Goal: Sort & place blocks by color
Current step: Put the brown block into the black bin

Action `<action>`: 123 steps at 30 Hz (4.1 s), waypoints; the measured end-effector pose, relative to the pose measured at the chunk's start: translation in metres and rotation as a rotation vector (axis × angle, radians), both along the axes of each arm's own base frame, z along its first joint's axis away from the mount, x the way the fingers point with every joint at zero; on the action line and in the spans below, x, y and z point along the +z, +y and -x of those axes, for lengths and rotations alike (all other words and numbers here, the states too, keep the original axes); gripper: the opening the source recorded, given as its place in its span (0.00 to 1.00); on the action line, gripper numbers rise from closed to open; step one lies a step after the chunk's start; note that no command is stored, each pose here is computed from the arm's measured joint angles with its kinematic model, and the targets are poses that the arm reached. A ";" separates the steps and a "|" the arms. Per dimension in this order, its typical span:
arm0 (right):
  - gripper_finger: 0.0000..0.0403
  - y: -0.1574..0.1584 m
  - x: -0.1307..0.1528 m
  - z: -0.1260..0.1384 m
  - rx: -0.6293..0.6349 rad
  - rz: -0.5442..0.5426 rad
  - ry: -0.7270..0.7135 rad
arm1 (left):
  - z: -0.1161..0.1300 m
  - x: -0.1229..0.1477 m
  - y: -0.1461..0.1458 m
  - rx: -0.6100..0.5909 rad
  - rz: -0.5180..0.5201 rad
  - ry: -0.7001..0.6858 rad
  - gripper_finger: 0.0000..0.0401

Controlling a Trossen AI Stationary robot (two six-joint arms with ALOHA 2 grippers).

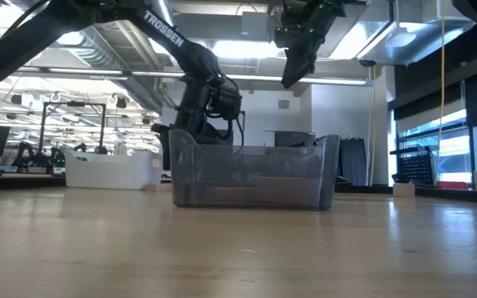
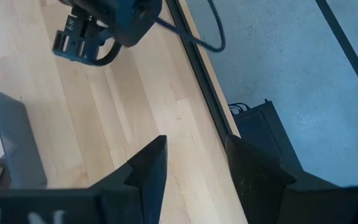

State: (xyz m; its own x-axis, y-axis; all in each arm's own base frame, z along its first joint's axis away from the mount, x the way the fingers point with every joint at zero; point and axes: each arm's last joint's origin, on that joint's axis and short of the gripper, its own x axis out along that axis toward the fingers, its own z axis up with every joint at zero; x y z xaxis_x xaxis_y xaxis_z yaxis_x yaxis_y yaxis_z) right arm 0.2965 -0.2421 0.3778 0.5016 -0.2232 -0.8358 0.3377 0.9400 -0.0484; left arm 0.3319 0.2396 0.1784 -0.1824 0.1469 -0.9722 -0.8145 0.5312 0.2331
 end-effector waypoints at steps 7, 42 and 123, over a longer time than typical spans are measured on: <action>0.41 0.000 0.000 0.000 0.001 0.000 0.000 | 0.016 -0.018 0.005 0.032 0.041 0.039 0.57; 0.41 0.000 0.000 0.000 0.003 0.002 0.001 | 0.016 -0.041 0.000 -0.018 0.068 -0.037 0.53; 0.41 0.104 0.088 0.103 -0.037 0.054 0.055 | -0.110 0.034 -0.183 -0.790 0.217 -0.447 0.31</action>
State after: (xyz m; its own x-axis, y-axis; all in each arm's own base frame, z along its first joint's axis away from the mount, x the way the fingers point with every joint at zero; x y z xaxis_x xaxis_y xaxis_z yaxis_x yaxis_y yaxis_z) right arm 0.1935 -0.1383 0.4659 0.4457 -0.2863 -0.8482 0.3679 0.9223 -0.1180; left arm 0.4423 0.0568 0.2129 0.2908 -0.1247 -0.9486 -0.1884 0.9646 -0.1845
